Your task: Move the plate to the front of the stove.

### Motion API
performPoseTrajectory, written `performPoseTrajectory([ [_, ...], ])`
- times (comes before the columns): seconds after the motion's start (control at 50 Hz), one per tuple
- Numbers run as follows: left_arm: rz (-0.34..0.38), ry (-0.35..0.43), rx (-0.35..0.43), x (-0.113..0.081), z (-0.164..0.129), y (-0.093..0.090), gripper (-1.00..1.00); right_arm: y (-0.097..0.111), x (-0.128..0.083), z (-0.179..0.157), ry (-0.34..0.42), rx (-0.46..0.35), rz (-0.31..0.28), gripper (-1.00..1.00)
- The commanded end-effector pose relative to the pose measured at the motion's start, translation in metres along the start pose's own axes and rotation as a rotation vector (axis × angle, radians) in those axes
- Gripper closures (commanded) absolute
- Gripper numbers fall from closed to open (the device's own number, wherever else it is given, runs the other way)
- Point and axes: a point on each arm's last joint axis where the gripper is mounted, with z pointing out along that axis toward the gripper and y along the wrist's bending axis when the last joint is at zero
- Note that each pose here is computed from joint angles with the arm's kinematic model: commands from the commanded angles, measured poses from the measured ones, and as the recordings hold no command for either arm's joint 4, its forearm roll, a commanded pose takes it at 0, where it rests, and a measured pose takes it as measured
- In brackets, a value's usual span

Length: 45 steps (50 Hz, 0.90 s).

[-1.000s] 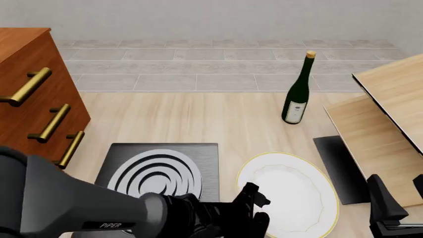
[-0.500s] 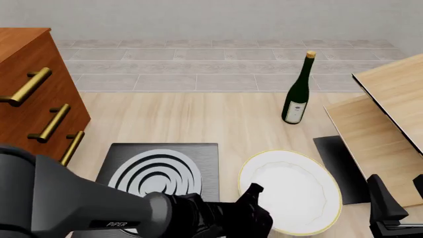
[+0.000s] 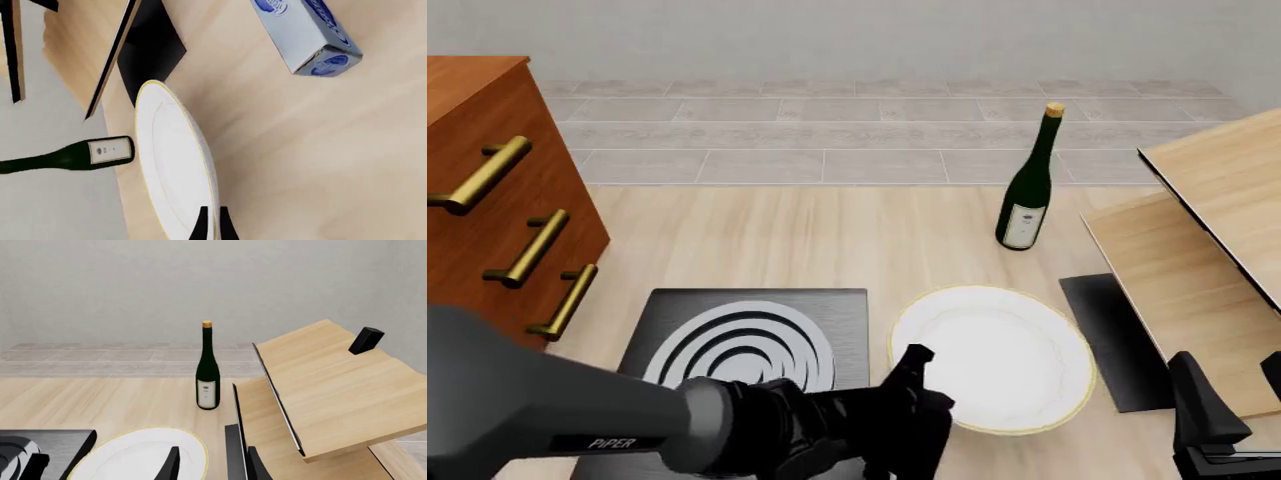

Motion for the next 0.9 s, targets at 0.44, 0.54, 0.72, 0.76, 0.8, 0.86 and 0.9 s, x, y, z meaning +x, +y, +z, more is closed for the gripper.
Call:
performPoseTrajectory([
  [0.44,0.035,0.024,-0.225,0.019,-0.057,0.043,1.0,0.0,0.0,0.0,0.0,0.0,0.0,-1.0],
  [0.54,0.034,0.04,-0.249,0.022,-0.069,0.056,1.0,0.0,0.0,0.0,0.0,0.0,0.0,-1.0],
  [0.72,0.029,0.086,-0.271,0.035,-0.081,0.072,1.0,0.0,0.0,0.0,0.0,0.0,0.0,-1.0],
  [0.76,0.026,0.101,-0.278,0.04,-0.084,0.075,1.0,0.0,0.0,0.0,0.0,0.0,0.0,-1.0],
  [0.8,0.027,0.115,-0.276,0.044,-0.086,0.076,1.0,0.0,0.0,0.0,0.0,0.0,0.0,-1.0],
  [0.86,0.018,0.136,-0.276,0.051,-0.091,0.08,1.0,0.0,0.0,0.0,0.0,0.0,0.0,-1.0],
  [0.9,0.015,0.153,-0.28,0.055,-0.095,0.083,1.0,0.0,0.0,0.0,0.0,0.0,0.0,-1.0],
])
